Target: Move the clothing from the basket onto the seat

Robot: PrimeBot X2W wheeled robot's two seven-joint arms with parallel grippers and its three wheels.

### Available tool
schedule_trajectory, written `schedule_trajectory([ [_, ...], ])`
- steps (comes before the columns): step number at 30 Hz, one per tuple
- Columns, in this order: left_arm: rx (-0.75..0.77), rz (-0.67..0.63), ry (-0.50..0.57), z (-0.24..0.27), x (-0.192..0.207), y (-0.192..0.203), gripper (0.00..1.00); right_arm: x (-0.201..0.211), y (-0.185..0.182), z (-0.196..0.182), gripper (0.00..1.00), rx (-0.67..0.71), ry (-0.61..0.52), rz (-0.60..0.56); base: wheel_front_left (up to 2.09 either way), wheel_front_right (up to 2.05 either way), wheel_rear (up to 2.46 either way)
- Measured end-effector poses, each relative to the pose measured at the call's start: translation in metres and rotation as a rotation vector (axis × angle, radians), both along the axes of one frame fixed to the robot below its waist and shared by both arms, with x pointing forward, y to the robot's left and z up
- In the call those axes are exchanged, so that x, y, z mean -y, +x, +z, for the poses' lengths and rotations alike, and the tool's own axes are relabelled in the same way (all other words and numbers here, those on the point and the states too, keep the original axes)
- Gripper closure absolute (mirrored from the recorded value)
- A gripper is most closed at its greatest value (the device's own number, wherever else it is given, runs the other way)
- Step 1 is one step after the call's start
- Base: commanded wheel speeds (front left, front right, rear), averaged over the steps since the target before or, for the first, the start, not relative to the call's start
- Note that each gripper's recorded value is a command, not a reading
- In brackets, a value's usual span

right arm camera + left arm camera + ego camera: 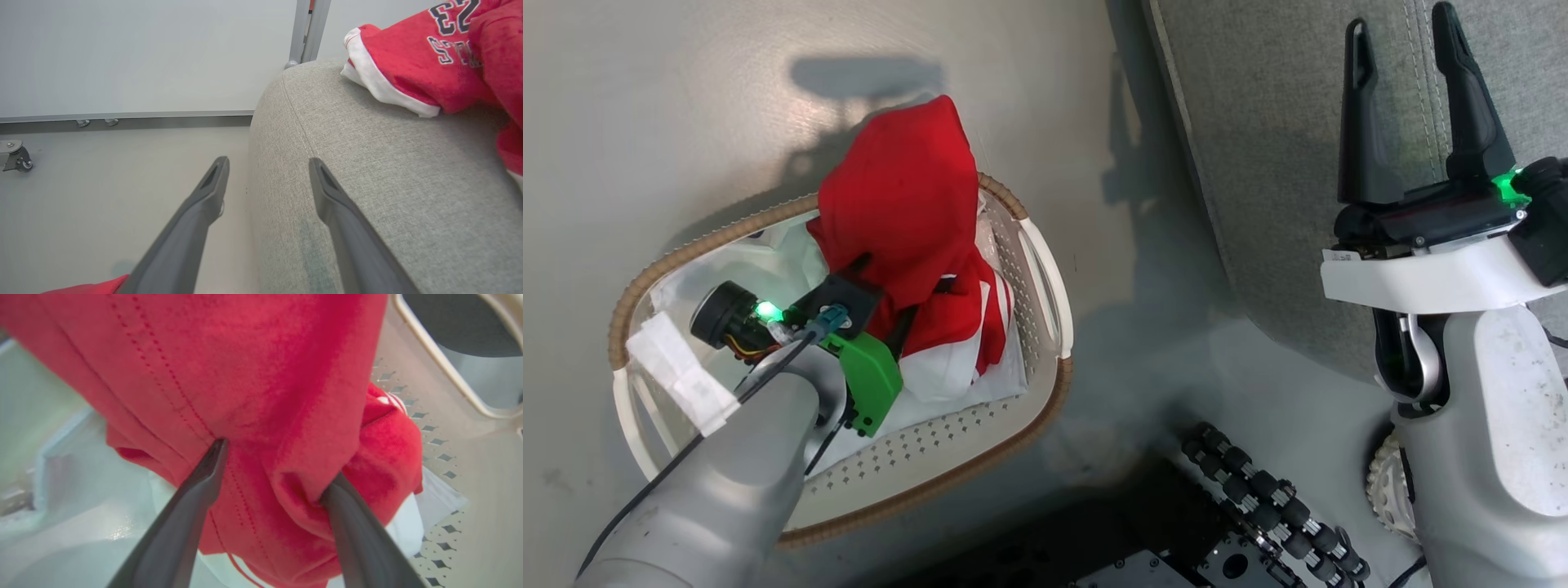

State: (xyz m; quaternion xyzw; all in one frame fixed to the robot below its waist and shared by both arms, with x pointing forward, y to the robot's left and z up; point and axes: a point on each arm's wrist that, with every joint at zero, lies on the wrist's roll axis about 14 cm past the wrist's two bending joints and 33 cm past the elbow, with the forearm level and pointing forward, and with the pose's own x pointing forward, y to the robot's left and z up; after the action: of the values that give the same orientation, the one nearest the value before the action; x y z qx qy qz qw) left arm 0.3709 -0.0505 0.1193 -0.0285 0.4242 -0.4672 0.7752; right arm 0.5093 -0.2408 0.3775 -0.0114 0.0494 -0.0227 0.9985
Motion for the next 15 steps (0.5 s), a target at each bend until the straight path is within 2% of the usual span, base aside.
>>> schedule_trajectory([
  [15, -0.025, -0.11, 0.107, -0.019, -0.008, -0.022, 0.0, -0.007, 0.004, 0.012, 0.0, 0.049, 0.013, 0.017, 0.0, 0.0, 0.0],
])
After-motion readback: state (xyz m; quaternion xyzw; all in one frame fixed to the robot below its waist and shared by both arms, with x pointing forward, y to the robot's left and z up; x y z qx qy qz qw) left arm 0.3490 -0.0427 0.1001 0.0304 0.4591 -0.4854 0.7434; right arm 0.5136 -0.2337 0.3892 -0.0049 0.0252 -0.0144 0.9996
